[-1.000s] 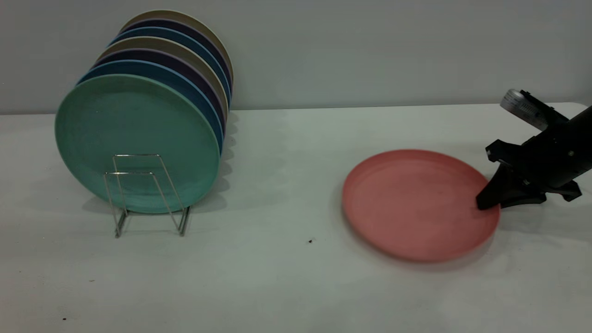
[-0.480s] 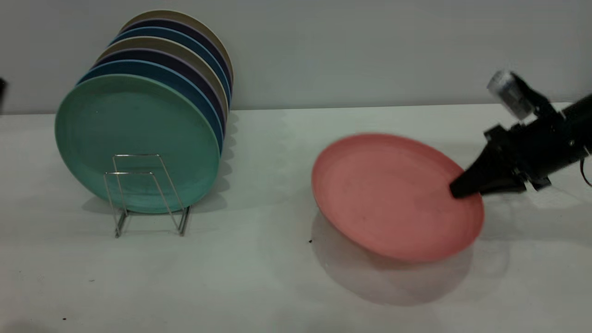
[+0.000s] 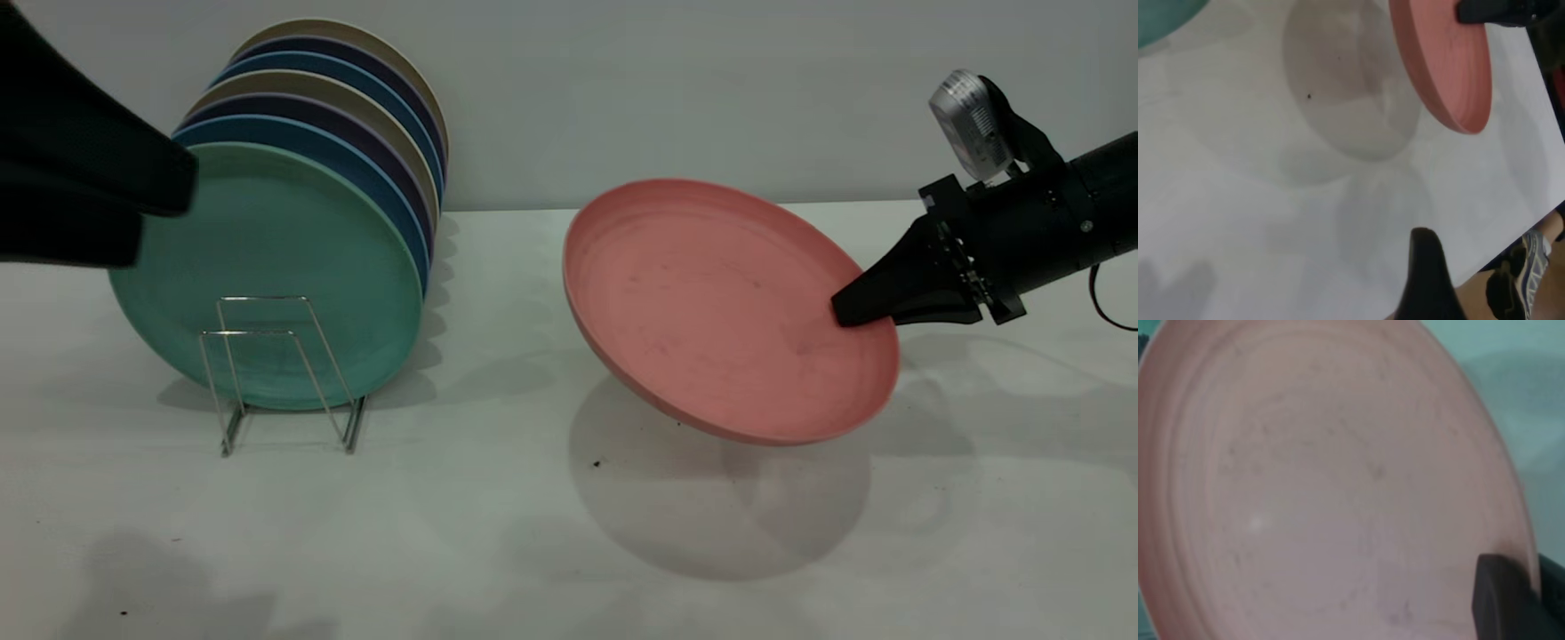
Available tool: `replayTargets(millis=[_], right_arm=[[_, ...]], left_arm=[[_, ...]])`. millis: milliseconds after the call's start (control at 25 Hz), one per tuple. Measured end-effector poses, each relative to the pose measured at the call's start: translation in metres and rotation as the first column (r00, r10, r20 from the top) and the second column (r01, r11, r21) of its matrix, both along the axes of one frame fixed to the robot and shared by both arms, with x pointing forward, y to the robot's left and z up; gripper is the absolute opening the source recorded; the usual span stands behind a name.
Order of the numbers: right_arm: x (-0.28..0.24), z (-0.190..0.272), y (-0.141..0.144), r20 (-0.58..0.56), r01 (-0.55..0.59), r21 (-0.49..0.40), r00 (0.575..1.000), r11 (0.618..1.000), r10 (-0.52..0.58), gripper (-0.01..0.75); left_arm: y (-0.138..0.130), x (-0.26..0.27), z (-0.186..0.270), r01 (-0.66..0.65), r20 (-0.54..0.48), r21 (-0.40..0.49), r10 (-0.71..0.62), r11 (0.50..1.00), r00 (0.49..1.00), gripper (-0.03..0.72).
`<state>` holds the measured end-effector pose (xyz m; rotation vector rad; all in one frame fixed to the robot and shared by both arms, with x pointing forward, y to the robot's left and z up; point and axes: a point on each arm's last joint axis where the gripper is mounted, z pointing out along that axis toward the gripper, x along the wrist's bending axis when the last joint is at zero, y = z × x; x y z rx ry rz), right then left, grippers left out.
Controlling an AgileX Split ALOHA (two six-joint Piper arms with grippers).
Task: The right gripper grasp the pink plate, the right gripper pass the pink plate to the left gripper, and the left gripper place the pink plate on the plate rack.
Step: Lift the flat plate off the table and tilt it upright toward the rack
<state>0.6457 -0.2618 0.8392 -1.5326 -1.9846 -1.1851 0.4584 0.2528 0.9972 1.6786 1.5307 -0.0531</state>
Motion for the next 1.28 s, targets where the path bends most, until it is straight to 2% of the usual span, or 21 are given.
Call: replayTargets(millis=[320,720,1000,1280], right_arm=[[-0.002,0.002,0.038,0.009,-0.058,0.027,0.998,0.998,0.058,0.015],[-0.012,0.011,0.098,0.066,-0.164,0.130,0.986,0.978,0.156,0.015],[-0.019,0.035,0.116,0.125,-0.240,0.157,0.967,0.958,0.221,0.015],[-0.024,0.067,0.133,0.207,-0.281,0.138,0.946,0.950,0.250,0.015]], left_arm=[[-0.001,0.017,-0.020,-0.010,-0.014,-0.033,0.010,0.999,1.000,0.541],[0.000,0.023,-0.024,-0.057,-0.006,-0.045,0.057,0.997,0.998,0.540],[0.001,0.024,-0.023,-0.079,-0.016,-0.049,0.078,0.996,0.997,0.540],[0.001,0.024,-0.024,-0.080,-0.016,-0.049,0.080,0.996,0.997,0.540]])
